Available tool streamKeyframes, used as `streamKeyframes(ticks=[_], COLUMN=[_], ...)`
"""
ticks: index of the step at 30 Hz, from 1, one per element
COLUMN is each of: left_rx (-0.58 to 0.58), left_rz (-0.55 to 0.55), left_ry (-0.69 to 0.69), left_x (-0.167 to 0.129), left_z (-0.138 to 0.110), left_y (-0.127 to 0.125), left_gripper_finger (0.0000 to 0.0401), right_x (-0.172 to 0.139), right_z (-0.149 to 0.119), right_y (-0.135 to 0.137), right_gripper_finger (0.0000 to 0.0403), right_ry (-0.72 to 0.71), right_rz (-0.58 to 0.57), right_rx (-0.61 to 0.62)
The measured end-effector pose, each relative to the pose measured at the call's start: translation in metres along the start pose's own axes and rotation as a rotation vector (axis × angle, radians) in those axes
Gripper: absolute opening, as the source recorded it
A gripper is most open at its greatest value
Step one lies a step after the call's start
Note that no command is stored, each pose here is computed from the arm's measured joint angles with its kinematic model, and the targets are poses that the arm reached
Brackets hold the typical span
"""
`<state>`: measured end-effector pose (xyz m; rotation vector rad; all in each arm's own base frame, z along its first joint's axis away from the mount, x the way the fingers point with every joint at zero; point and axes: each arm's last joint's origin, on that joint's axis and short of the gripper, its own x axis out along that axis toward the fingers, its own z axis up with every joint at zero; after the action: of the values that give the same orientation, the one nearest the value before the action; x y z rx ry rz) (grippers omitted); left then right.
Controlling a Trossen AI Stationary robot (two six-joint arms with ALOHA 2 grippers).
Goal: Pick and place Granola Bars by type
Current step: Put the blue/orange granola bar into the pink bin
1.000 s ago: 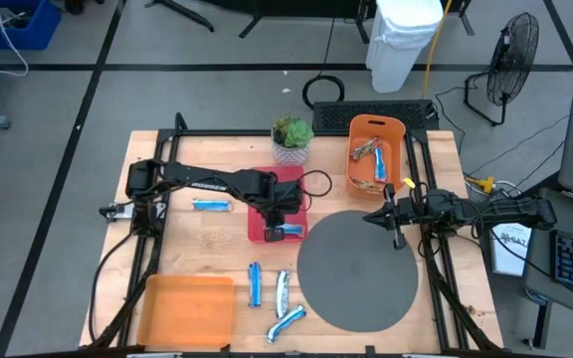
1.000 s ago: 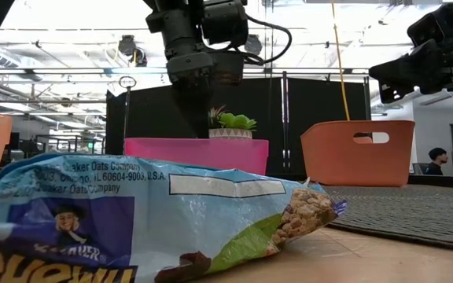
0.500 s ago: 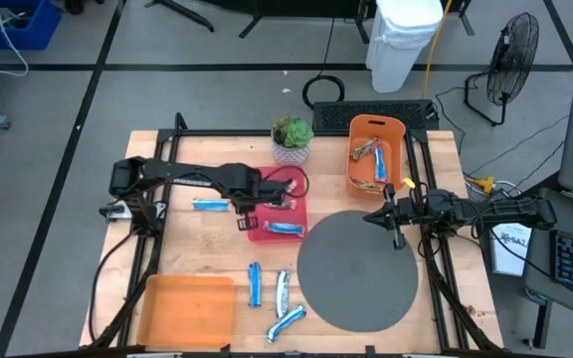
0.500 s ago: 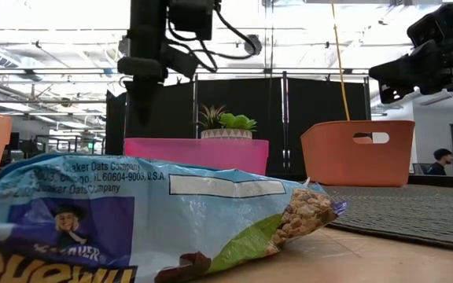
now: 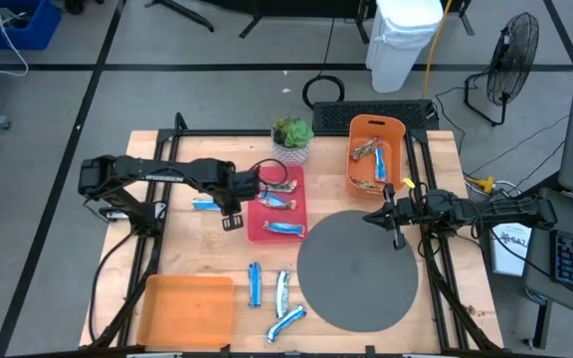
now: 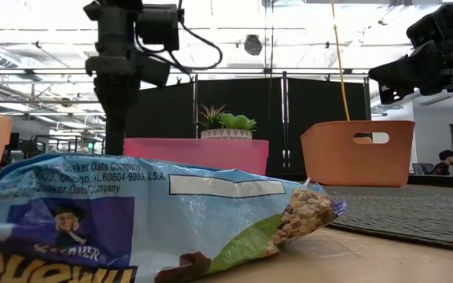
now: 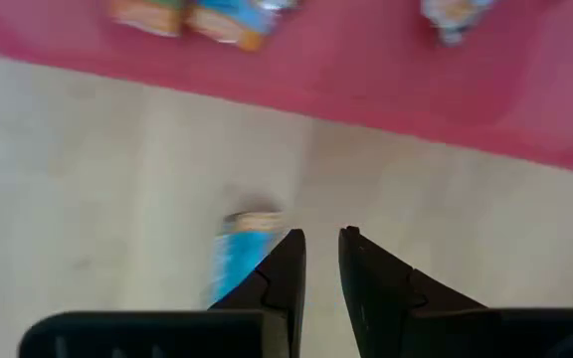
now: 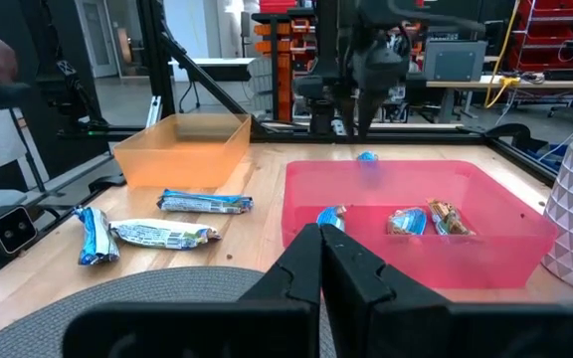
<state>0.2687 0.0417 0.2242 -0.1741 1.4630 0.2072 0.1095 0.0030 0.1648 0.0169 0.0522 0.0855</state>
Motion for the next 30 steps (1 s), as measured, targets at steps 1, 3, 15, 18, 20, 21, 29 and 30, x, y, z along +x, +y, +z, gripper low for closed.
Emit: streamKeyframes(ticks=[1, 3, 15, 18, 20, 21, 29, 30], left_rx=[0.005, 0.026, 0.120, 0.103, 0.082, 0.079, 0.139, 0.150], left_rz=[-0.033, -0.037, 0.090, 0.126, 0.155, 0.164, 0.092, 0.092], left_ry=[0.008, 0.029, 0.025, -0.001, 0.001, 0.007, 0.015, 0.017], left_x=[0.002, 0.006, 0.017, 0.017, 0.018, 0.019, 0.020, 0.020], left_z=[-0.002, -0.005, -0.006, -0.004, -0.003, -0.003, -0.002, -0.003], left_y=[0.002, 0.004, 0.015, 0.017, 0.019, 0.020, 0.020, 0.020], left_gripper_finger=[0.0072, 0.0072, 0.0077, 0.0094, 0.0113, 0.0123, 0.0171, 0.0172], right_x=[0.000, 0.000, 0.000, 0.000, 0.000, 0.000, 0.000, 0.000], right_z=[0.000, 0.000, 0.000, 0.000, 0.000, 0.000, 0.000, 0.000], right_y=[0.000, 0.000, 0.000, 0.000, 0.000, 0.000, 0.000, 0.000], right_gripper_finger=[0.0000, 0.0000, 0.0000, 0.0000, 0.0000, 0.0000, 0.0000, 0.0000], right_ry=[0.000, 0.001, 0.001, 0.001, 0.001, 0.001, 0.001, 0.001], right_rz=[0.000, 0.000, 0.000, 0.000, 0.000, 0.000, 0.000, 0.000], right_rx=[0.000, 0.000, 0.000, 0.000, 0.000, 0.000, 0.000, 0.000])
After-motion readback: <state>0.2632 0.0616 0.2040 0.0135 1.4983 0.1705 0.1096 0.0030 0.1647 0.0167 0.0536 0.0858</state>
